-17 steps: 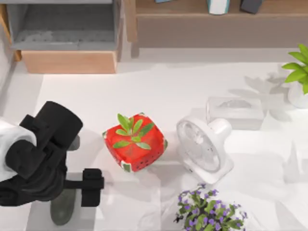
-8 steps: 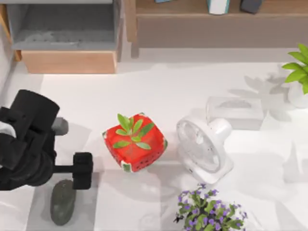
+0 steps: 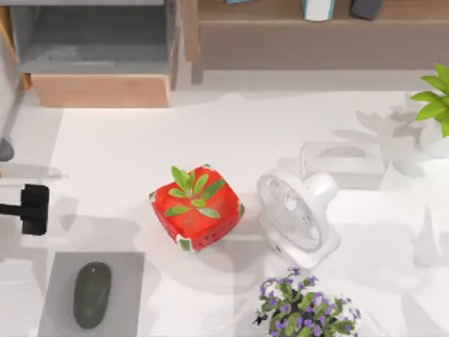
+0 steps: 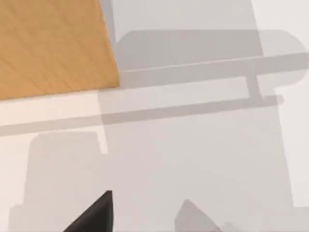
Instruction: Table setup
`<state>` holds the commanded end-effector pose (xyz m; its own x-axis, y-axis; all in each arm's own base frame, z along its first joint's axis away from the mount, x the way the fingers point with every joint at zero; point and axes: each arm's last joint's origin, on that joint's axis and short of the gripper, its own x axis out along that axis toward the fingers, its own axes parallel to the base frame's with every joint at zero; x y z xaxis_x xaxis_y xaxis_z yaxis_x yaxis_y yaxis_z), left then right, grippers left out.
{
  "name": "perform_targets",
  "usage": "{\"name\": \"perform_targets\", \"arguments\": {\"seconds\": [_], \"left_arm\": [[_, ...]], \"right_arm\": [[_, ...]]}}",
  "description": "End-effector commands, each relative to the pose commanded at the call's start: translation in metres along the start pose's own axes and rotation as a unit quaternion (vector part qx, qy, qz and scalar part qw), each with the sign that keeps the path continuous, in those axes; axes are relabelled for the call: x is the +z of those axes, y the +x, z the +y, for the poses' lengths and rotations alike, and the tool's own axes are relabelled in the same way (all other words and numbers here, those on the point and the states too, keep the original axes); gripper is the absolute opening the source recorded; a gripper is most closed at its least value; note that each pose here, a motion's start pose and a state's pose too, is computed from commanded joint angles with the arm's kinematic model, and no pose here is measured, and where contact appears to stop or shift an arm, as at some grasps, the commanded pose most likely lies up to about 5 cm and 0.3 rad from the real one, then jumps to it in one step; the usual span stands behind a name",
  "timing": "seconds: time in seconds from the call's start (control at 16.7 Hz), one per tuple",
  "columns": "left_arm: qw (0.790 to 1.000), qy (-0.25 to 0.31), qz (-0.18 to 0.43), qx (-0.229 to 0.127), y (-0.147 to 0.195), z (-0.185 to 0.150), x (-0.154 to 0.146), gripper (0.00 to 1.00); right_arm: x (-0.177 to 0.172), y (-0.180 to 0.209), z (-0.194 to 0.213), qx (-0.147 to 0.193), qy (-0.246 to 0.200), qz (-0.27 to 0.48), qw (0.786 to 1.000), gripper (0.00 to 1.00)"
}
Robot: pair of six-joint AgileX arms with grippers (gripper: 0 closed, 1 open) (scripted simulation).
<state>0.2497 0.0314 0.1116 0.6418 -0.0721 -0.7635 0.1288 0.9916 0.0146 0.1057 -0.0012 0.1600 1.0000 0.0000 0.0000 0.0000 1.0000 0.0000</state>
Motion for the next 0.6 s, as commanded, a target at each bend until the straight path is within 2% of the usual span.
{"name": "perform_targets", "arguments": {"seconds": [0.18,0.3,0.42,0.6], "left_arm": [[0.991,0.082,-0.089,0.054,0.001,0.049,-0.009,1.00],[0.972,0.154,-0.141,0.106,-0.003,0.079,-0.016,1.00],[0.940,0.237,-0.182,0.165,-0.008,0.105,-0.022,1.00],[0.870,0.367,-0.220,0.243,-0.016,0.131,-0.030,1.00]], "right_arm": [[0.000,0.000,0.000,0.000,0.000,0.000,1.000,1.00],[0.000,0.000,0.000,0.000,0.000,0.000,1.000,1.00],[0.000,0.000,0.000,0.000,0.000,0.000,1.000,1.00],[0.000,0.000,0.000,0.000,0.000,0.000,1.000,1.00]]}}
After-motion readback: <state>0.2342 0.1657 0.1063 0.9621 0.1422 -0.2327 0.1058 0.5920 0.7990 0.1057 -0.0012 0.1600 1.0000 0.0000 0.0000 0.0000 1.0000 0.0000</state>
